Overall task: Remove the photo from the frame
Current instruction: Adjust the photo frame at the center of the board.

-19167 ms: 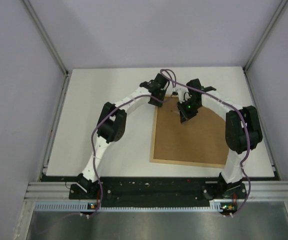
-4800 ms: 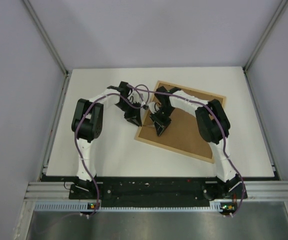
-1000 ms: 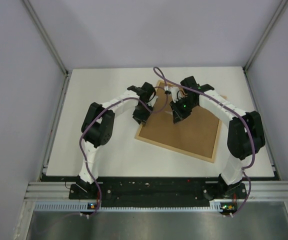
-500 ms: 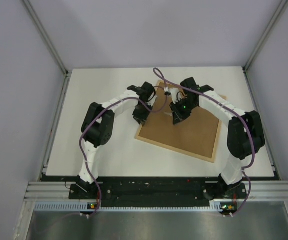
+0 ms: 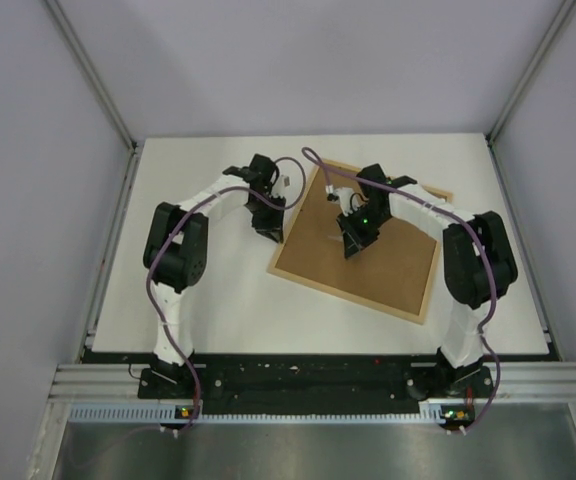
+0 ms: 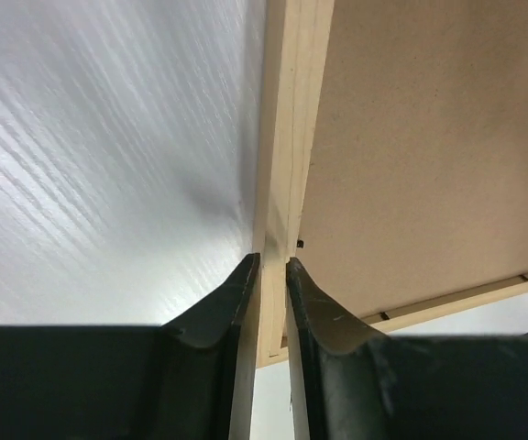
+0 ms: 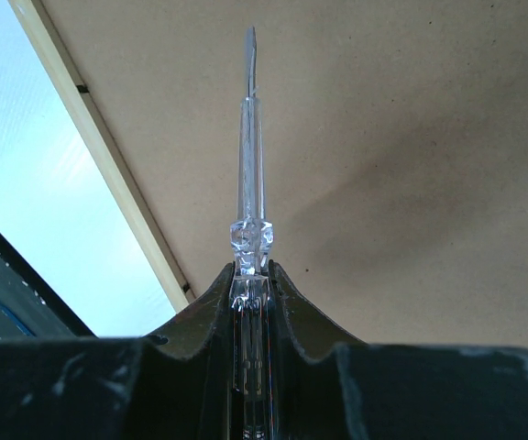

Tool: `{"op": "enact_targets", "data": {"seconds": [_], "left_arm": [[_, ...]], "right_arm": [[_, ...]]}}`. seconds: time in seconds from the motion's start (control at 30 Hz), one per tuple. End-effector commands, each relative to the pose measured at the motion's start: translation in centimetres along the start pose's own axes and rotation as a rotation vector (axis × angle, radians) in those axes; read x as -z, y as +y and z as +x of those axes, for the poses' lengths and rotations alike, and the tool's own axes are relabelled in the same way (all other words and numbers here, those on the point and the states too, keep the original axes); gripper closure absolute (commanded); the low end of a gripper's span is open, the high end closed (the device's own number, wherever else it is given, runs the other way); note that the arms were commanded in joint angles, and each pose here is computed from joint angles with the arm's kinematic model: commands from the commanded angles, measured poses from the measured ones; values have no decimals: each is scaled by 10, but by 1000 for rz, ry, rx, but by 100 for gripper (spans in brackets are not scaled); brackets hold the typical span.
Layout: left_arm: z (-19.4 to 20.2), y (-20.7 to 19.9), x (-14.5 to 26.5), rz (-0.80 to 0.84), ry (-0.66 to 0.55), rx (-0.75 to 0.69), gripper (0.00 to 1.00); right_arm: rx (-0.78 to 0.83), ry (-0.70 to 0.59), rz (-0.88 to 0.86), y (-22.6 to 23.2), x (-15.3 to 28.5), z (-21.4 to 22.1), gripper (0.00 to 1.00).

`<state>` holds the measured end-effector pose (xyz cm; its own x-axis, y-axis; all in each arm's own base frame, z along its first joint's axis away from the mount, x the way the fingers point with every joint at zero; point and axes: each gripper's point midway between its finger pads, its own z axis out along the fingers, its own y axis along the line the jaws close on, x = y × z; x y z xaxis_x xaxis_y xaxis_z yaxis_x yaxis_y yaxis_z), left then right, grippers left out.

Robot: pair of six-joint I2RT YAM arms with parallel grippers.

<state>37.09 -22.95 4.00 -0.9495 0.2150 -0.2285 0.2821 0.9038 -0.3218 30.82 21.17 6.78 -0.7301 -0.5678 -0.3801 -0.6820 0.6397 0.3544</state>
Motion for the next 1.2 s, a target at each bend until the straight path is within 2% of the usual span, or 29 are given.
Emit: {"op": "enact_targets", "data": {"seconds": [0.0, 0.1, 0.13, 0.3, 0.37, 0.53, 0.67, 0.97, 1.17], "left_arm": [[-26, -28, 34, 143, -123, 16, 100], [-28, -28, 39, 145, -135, 5, 100], [-30, -30, 42, 145, -145, -1, 97], [-41, -34, 52, 141, -191, -50, 80], [-39, -33, 48, 82, -180, -88, 73], [-23, -26, 31, -57, -123, -149, 49], [-19, -22, 22, -115, -100, -168, 45], [-19, 2, 7, -272, -82, -197, 45], [-16, 2, -2, -267, -59, -201, 45]], "right_arm": [[3, -26, -17, -1, -2, -6, 100], [7, -32, -13, -1, 0, -8, 100], [5, -34, -9, -2, 0, -8, 100], [1, -44, 5, -3, 2, -11, 100], [2, -43, 4, -3, 1, -10, 100], [8, -50, 8, -2, 4, -11, 100], [11, -56, 8, -1, 6, -12, 100], [16, -64, 1, 2, 8, -13, 100], [16, -67, 1, 2, 9, -14, 100]]}}
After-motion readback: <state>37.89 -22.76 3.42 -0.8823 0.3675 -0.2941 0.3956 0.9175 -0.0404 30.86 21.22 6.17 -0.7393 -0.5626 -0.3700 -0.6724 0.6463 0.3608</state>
